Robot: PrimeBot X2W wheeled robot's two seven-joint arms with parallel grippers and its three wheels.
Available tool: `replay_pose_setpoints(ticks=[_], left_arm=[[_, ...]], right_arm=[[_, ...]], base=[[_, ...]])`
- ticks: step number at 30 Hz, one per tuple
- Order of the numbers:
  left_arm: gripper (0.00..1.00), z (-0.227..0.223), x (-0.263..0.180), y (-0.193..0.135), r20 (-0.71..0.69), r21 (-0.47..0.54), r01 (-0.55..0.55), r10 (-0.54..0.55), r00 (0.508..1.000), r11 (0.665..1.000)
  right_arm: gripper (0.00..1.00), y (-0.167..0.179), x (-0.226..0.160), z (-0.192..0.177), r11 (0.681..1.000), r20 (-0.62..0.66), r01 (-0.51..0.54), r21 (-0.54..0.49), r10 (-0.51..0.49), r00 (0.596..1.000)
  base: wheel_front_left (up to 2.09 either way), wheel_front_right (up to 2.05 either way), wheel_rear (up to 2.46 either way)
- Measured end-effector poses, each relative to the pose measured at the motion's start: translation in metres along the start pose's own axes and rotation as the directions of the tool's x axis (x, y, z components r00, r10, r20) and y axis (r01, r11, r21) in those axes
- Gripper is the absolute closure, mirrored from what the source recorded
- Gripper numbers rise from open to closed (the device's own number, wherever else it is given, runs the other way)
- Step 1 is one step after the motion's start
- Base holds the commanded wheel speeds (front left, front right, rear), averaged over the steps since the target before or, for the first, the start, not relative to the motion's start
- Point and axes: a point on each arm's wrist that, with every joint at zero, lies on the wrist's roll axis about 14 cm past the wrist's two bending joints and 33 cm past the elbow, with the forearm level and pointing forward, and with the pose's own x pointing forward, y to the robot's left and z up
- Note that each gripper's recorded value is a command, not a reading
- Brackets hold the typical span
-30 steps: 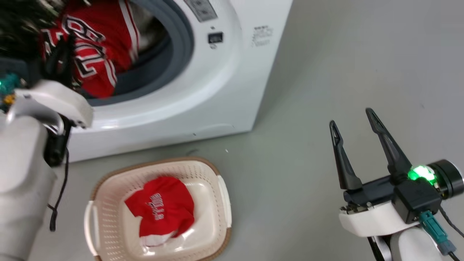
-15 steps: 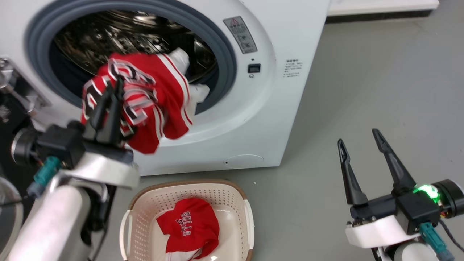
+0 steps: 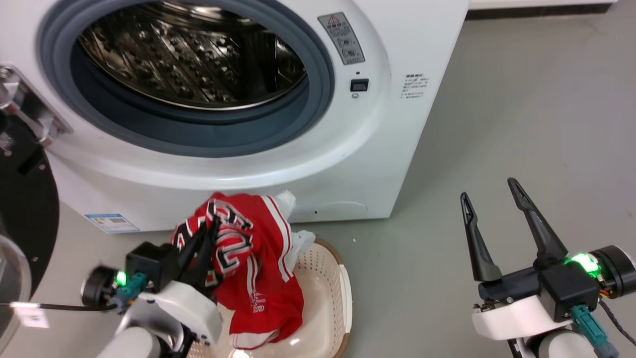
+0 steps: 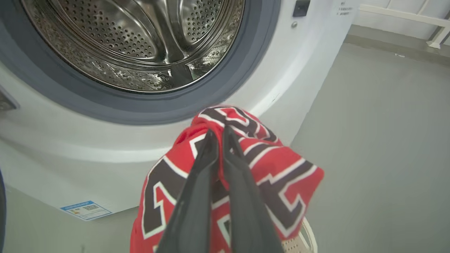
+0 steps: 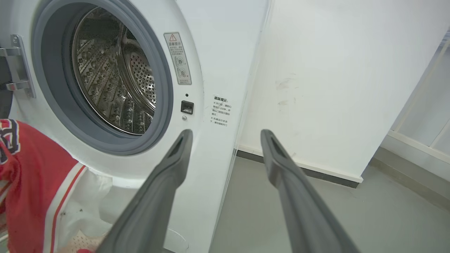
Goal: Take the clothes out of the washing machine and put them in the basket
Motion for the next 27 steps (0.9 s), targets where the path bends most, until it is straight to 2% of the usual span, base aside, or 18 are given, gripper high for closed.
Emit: replay_pose_setpoints(ticks=[5, 10, 20, 27], left_arm=[[1.00, -0.084, -0.002, 0.006, -0.231, -0.044, -0.006, -0.005, 0.973, 0.999], [1.00, -0.141, 0.011, 0.008, -0.372, -0.079, -0.017, -0.014, 0.928, 0.997], [1.00, -0.245, 0.022, 0.023, -0.630, -0.070, -0.053, -0.003, 0.777, 0.996], [1.00, -0.296, 0.030, 0.025, -0.728, -0.068, -0.069, -0.002, 0.685, 0.995]], right_arm=[[0.00, -0.001, 0.008, -0.012, 1.000, -0.024, -0.003, -0.010, 0.003, 1.000], [0.00, -0.007, 0.015, -0.032, 1.000, -0.069, 0.004, -0.020, -0.005, 0.998], [0.00, -0.020, 0.031, -0.077, 0.999, -0.156, 0.020, -0.047, -0.027, 0.987], [0.00, -0.026, 0.031, -0.110, 0.998, -0.229, 0.027, -0.055, -0.039, 0.973]], base=[[0.00, 0.00, 0.00], [0.00, 0.00, 0.00], [0.00, 0.00, 0.00], [0.00, 0.00, 0.00]])
